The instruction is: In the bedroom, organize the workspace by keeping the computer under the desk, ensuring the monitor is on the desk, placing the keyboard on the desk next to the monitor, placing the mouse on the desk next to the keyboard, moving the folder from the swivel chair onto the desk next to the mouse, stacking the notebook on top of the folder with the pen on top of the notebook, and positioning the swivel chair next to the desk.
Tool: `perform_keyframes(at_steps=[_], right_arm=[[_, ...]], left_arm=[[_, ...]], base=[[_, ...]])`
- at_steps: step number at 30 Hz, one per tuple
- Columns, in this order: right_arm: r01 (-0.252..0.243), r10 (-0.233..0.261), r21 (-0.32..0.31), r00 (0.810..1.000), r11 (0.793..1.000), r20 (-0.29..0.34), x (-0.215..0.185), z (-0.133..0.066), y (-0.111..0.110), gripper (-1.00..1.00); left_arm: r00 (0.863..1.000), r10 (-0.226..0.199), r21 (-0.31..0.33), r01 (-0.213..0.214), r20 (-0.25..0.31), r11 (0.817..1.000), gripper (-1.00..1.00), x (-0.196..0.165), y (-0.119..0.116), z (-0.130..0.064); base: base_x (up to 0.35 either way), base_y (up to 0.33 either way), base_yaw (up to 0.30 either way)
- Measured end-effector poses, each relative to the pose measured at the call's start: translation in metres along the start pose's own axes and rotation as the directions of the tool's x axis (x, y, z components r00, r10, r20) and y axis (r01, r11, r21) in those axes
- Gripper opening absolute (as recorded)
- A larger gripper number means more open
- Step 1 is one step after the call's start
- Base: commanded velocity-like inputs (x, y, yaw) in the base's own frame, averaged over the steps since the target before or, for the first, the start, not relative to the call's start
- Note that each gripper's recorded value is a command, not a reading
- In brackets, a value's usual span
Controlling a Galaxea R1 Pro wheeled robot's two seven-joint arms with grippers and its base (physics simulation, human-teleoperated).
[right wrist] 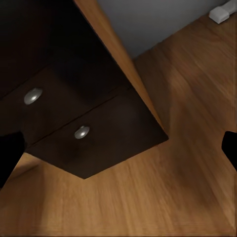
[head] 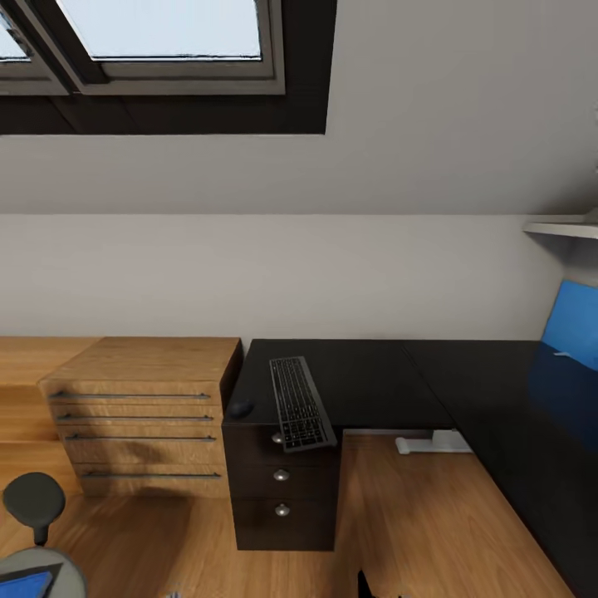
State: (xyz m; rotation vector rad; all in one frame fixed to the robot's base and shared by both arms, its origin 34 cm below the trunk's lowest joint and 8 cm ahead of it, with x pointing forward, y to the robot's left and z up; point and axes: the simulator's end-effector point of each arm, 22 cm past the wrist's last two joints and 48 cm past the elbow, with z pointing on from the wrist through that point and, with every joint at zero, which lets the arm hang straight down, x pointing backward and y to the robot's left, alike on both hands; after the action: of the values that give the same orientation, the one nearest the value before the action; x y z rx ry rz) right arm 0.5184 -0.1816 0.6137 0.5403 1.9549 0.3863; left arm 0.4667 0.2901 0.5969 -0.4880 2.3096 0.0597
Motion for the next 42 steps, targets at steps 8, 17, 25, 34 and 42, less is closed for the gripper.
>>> perform_keyframes(at_steps=[8,17,25,34,42], right_arm=[[0.0,0.0,0.006,1.0,1.0,-0.004,0.001,0.0,-0.003,1.0],[0.0,0.0,0.012,1.0,1.0,-0.013,0.005,0.0,-0.005,1.0],[-0.001,0.001,0.017,1.0,1.0,-0.021,0.009,-0.001,-0.007,1.0],[-0.002,0.003,0.024,0.999,1.0,-0.032,0.014,-0.002,-0.01,1.0],[-0.002,0.004,0.028,0.999,1.0,-0.038,0.017,-0.002,-0.011,1.0]], left_arm=[[1.0,0.003,-0.004,-0.003,-0.007,1.0,1.0,0.003,0.002,0.001],[1.0,0.004,-0.008,-0.004,-0.017,1.0,1.0,0.007,0.003,0.001],[1.0,0.006,-0.012,-0.007,-0.026,1.0,1.0,0.011,0.005,0.002],[0.999,0.007,-0.017,-0.008,-0.037,1.0,1.0,0.015,0.006,0.003],[0.999,0.007,-0.02,-0.008,-0.045,1.0,1.0,0.018,0.007,0.003]], base=[[-0.324,0.0,0.118],[-0.336,0.0,0.177],[-0.336,-0.013,0.173],[-0.336,-0.007,0.11],[-0.337,0.0,0.005]])
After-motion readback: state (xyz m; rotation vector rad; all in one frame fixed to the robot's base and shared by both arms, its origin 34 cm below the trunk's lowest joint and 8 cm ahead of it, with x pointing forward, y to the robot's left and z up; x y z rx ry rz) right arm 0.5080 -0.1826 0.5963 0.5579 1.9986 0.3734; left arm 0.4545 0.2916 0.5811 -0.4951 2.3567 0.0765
